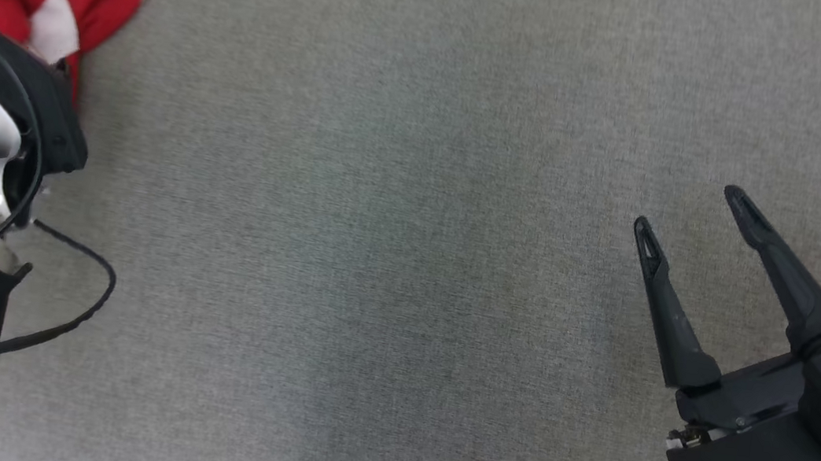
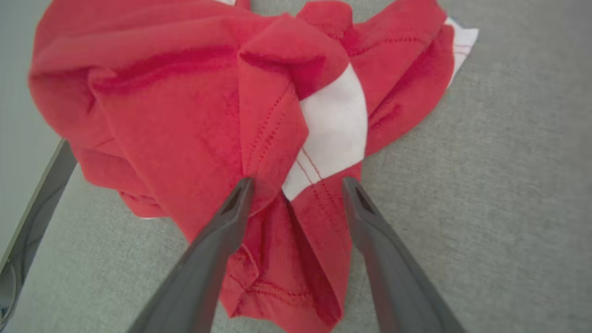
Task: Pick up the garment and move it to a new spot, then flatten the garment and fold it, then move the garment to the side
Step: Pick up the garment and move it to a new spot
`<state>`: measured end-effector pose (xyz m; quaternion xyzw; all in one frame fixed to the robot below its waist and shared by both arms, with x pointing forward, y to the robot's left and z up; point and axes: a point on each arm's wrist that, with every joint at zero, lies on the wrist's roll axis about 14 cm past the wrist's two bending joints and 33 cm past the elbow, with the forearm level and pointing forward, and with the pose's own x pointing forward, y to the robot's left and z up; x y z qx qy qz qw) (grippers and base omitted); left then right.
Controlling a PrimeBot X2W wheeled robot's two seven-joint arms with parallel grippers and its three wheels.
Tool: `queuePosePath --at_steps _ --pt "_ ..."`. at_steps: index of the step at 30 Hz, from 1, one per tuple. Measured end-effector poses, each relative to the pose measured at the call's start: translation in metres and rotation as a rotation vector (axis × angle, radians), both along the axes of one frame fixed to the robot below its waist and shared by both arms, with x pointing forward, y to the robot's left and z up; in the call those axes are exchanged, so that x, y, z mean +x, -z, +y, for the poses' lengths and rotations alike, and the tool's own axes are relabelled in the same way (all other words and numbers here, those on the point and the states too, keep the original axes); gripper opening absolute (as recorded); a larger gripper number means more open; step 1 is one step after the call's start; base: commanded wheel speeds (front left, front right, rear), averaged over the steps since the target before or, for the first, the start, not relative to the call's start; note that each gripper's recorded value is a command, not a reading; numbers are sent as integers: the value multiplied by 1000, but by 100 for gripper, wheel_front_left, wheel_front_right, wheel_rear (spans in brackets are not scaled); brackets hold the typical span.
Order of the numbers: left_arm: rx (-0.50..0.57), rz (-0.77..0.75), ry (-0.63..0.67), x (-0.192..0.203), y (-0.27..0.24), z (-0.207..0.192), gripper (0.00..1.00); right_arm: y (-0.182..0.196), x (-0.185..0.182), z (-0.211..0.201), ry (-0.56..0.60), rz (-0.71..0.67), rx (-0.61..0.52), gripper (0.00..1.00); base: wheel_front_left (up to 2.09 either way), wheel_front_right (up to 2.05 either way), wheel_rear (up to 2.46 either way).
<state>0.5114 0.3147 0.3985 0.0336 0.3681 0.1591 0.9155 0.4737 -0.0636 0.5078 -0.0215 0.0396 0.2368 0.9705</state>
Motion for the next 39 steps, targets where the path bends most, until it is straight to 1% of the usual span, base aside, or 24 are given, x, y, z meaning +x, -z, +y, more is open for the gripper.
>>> queuePosePath --at_steps 3,5,6,7,8,9,17,20,24,29,33,36,37,39 --pt "7 75 -18 -6 26 6 100 12 6 -5 14 30 -11 100 0 0 0" --pt "19 94 -36 -7 32 14 100 15 6 -8 21 38 -15 100 0 0 0" --pt "18 94 -48 -4 32 17 77 15 7 -9 23 38 -14 100 0 0 0" --pt "22 95 -53 -2 33 18 27 17 7 -10 27 45 -18 100 0 0 0" --pt "30 103 -52 -1 35 19 2 19 8 -12 31 50 -22 100 0 0 0" --pt "31 103 -55 0 35 19 0 21 9 -13 34 56 -27 100 0 0 0" --pt "18 95 -90 -11 35 20 0 22 6 -8 21 79 -26 100 0 0 0" --pt "10 79 -101 -14 29 20 0 15 7 -5 23 67 -10 100 0 0 0" --pt "-8 14 -100 -12 12 12 0 4 5 -2 28 48 14 100 0 0 0" --pt "-5 -136 -57 11 -37 -5 0 -17 -3 8 25 11 72 100 0 0 0" --pt "1 -273 -21 24 -82 -18 0 -30 -8 9 33 -15 92 100 0 0 0" --pt "-12 -379 33 34 -116 -44 0 -45 -11 9 48 -51 112 100 0 0 0" --pt "-15 -439 73 36 -136 -59 0 -55 -13 8 57 -78 125 100 0 0 0" --pt "-16 -484 100 35 -153 -66 0 -62 -16 8 64 -93 129 100 0 0 0"
